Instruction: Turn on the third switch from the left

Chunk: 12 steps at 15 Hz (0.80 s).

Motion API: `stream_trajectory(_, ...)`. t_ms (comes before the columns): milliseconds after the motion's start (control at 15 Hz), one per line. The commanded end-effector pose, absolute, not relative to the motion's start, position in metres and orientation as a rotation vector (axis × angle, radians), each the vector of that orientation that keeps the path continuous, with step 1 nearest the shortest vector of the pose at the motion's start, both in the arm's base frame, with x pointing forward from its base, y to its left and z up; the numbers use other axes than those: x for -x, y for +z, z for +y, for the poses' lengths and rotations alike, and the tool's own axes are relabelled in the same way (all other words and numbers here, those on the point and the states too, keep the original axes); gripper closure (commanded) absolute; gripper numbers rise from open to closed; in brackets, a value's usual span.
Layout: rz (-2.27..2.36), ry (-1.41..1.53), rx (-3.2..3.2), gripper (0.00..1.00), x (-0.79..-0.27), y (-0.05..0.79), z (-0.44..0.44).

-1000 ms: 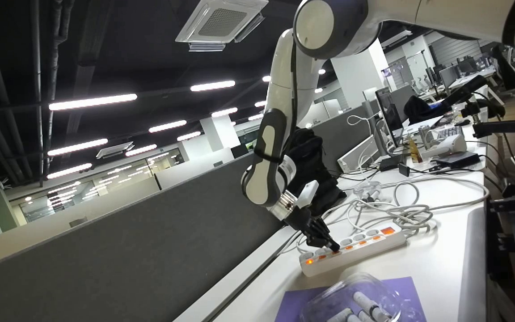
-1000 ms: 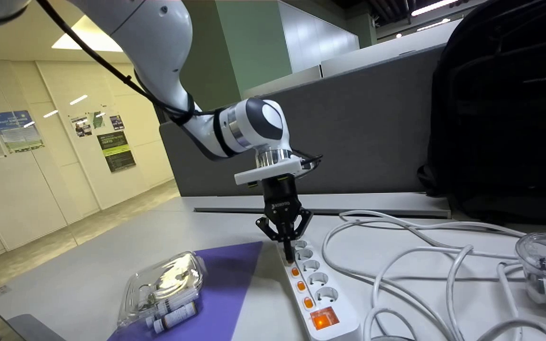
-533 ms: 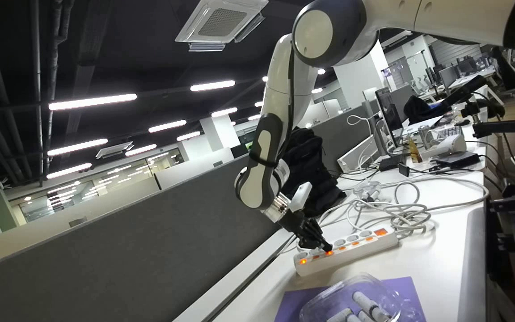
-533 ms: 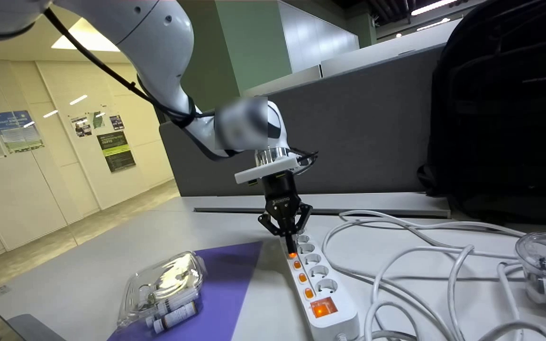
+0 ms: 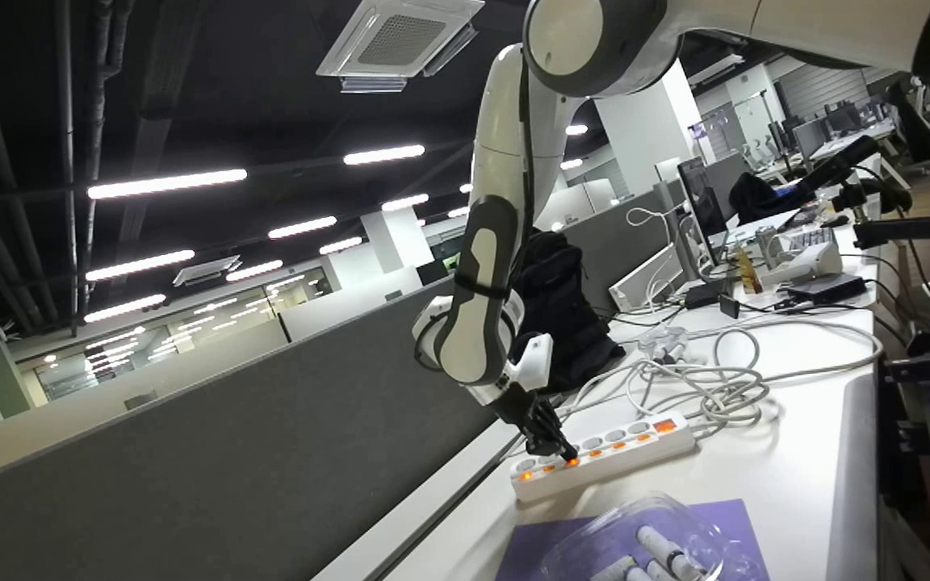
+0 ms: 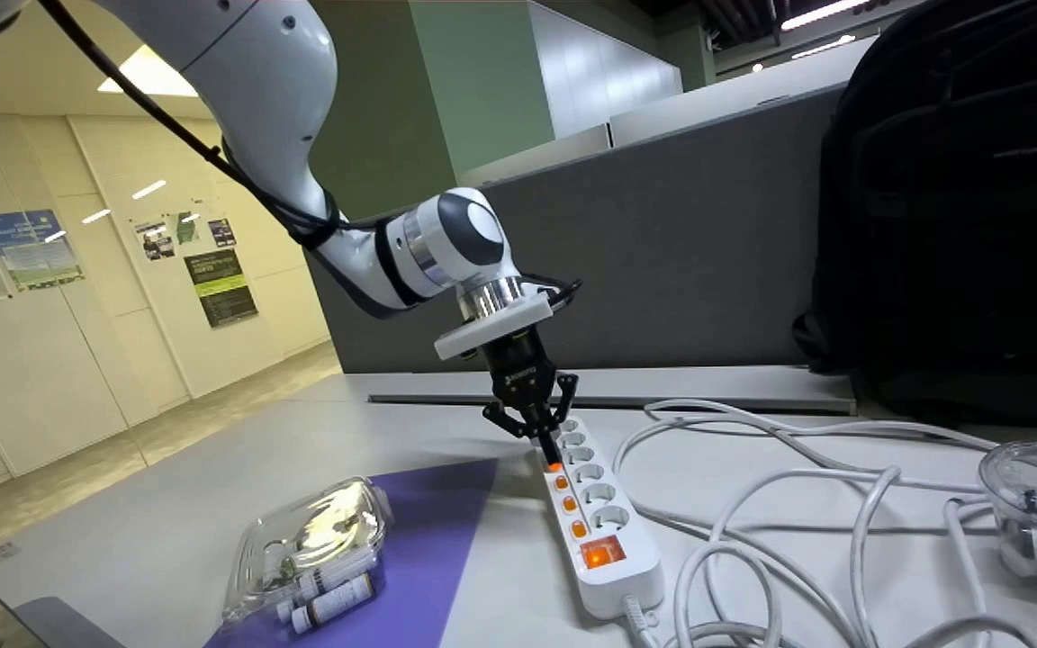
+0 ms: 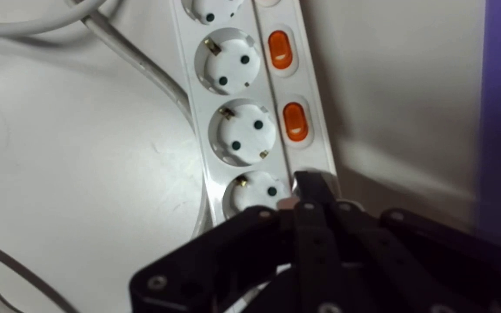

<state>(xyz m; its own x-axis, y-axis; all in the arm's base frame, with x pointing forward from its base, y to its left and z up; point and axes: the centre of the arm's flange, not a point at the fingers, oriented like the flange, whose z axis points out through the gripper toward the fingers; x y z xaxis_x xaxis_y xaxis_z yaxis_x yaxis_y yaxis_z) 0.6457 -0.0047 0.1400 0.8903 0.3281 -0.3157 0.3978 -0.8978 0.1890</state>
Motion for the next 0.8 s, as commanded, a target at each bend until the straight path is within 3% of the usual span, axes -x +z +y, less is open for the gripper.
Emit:
stream_trajectory(0, 0.608, -0.244, -2.810, 1.00, -0.613, 0.129, 0.016)
stream_trajectory(400, 0.753, 0.124, -2.722, 1.00, -0.568, 0.155, 0.051)
stream_trajectory(533, 0.764, 0.206, -2.725, 0.74, -0.553, 0.161, 0.059)
stream_trajectory(733, 0.688, 0.222, -2.784, 0.55, -0.536, 0.175, 0.060)
